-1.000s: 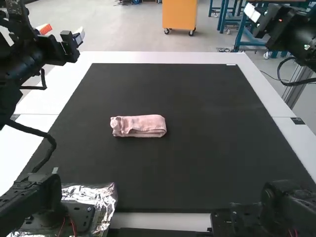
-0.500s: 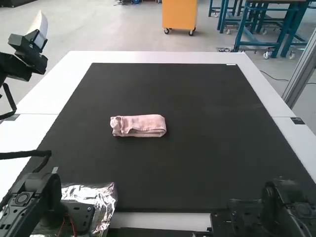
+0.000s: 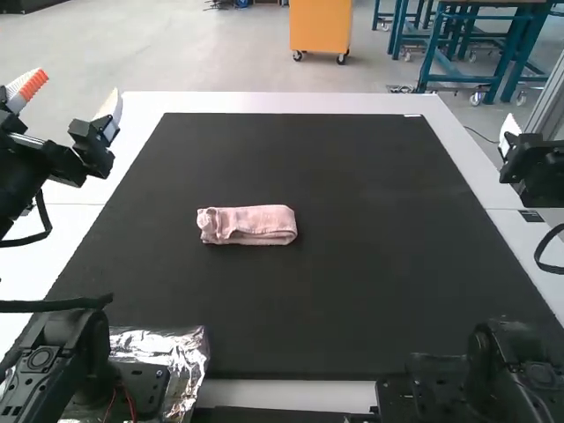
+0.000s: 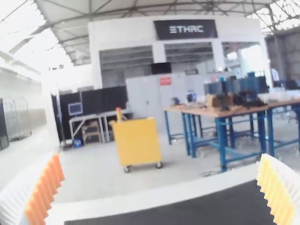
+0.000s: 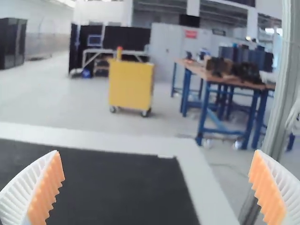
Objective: Fold the towel.
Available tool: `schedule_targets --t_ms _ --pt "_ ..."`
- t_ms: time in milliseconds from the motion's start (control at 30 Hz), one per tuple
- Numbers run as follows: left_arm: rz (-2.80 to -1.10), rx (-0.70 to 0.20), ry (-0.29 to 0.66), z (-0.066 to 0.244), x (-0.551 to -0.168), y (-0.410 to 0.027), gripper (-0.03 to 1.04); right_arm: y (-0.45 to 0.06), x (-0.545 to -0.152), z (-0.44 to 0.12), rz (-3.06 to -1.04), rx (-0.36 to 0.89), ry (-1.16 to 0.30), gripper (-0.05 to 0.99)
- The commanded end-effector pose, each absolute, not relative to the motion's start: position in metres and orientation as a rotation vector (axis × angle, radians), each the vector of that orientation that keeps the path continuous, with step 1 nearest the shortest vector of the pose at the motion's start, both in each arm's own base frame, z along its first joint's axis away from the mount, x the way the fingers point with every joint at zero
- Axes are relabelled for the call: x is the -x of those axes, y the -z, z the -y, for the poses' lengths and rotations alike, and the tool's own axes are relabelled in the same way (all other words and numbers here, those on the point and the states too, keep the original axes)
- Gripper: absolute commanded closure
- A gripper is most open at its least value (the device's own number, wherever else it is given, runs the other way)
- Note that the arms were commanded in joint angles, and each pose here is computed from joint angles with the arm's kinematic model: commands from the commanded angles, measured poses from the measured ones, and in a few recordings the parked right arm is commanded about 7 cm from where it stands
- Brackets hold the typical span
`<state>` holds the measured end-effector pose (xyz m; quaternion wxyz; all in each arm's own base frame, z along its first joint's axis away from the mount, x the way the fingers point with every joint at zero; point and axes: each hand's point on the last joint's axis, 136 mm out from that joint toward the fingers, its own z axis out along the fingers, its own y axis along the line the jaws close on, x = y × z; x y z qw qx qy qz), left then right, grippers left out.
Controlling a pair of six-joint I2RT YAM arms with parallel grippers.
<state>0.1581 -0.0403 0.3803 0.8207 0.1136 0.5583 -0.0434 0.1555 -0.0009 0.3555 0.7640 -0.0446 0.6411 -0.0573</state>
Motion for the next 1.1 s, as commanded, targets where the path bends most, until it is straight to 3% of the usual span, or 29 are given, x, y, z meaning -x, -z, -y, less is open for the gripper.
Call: schedule_targets --t_ms 0,100,200,333,533,633,733,967,1067 --pt "-1.241 -0.283 0.014 0.037 -0.175 -0.354 0.04 -0.346 -0.157 -0.018 -1.396 0.290 0.166 0.03" --pt "-1.294 -0.248 -0.104 0.020 -0.196 -0.325 0.04 -0.319 -0.165 -0.015 -1.485 0.302 0.181 0.03" --pt "-1.251 -0.153 -0.296 -0.010 -0.206 -0.319 0.04 -0.324 -0.181 0.006 -1.418 0.198 0.279 0.03" --pt "-1.104 0.052 -0.439 -0.046 -0.200 -0.324 0.04 -0.323 -0.198 0.027 -1.309 0.070 0.358 0.03" --pt "-0.993 0.155 -0.292 -0.047 -0.200 -0.307 0.04 -0.289 -0.218 0.035 -1.271 -0.047 0.289 0.03" --pt "-1.084 0.164 -0.088 -0.033 -0.216 -0.287 0.04 -0.256 -0.230 0.035 -1.318 -0.048 0.280 0.03" --pt "-1.174 0.221 -0.001 -0.032 -0.227 -0.264 0.04 -0.225 -0.237 0.038 -1.382 -0.059 0.286 0.03" --pt "-1.539 0.274 -0.001 -0.033 -0.244 -0.175 0.04 -0.170 -0.241 0.046 -1.582 -0.144 0.259 0.03" --pt "-1.561 0.311 0.034 -0.032 -0.244 -0.168 0.04 -0.166 -0.243 0.039 -1.601 -0.117 0.228 0.03"
